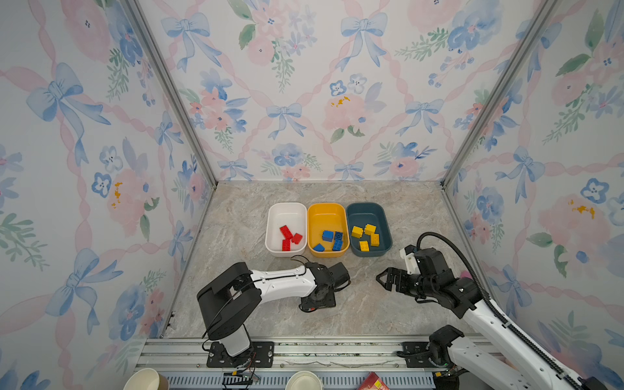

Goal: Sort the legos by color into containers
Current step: 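Lower the left gripper onto the red 2x4 brick and grasp it, then lift the red brick with the left gripper and carry it over the white bin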

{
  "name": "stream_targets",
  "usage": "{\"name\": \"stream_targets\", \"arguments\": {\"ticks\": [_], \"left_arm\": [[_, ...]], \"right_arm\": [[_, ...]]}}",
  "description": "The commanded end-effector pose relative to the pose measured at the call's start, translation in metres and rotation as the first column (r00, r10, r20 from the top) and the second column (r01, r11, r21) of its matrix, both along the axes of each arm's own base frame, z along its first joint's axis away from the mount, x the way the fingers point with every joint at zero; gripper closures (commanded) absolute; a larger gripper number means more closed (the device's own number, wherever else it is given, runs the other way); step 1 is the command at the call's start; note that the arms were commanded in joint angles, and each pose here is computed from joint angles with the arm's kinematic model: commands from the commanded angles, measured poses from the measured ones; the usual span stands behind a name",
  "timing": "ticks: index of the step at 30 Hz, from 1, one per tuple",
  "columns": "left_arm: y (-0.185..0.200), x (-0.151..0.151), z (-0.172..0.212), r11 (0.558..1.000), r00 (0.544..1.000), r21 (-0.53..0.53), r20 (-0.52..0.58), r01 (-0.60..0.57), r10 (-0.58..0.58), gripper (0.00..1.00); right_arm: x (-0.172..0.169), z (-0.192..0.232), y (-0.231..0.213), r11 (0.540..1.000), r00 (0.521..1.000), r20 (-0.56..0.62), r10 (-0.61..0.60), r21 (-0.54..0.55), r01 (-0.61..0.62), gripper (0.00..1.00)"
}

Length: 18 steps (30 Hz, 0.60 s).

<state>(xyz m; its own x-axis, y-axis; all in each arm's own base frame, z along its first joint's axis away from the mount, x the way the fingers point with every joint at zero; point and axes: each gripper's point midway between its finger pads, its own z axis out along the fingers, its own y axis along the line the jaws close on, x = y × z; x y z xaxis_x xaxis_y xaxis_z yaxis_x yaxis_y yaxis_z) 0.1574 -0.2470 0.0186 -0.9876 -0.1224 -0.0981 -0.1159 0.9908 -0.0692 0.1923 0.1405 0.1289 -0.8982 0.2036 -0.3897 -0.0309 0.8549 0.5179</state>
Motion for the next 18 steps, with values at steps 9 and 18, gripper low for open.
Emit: {"name": "stream_targets", "arguments": {"ticks": [9,18], "left_arm": [[-0.007,0.006,0.007,0.999,1.000,-0.038,0.023,0.003,-0.002,0.48],[0.000,0.024,0.036,0.996,0.992,-0.087,0.117,-0.029,0.039,0.53]], "right_arm": [[-0.003,0.000,-0.003,1.000,1.000,-0.003,-0.011,0.012,0.011,0.03],[-0.001,0.005,-0.001,1.000,1.000,0.001,-0.011,0.019,0.011,0.03]]}}
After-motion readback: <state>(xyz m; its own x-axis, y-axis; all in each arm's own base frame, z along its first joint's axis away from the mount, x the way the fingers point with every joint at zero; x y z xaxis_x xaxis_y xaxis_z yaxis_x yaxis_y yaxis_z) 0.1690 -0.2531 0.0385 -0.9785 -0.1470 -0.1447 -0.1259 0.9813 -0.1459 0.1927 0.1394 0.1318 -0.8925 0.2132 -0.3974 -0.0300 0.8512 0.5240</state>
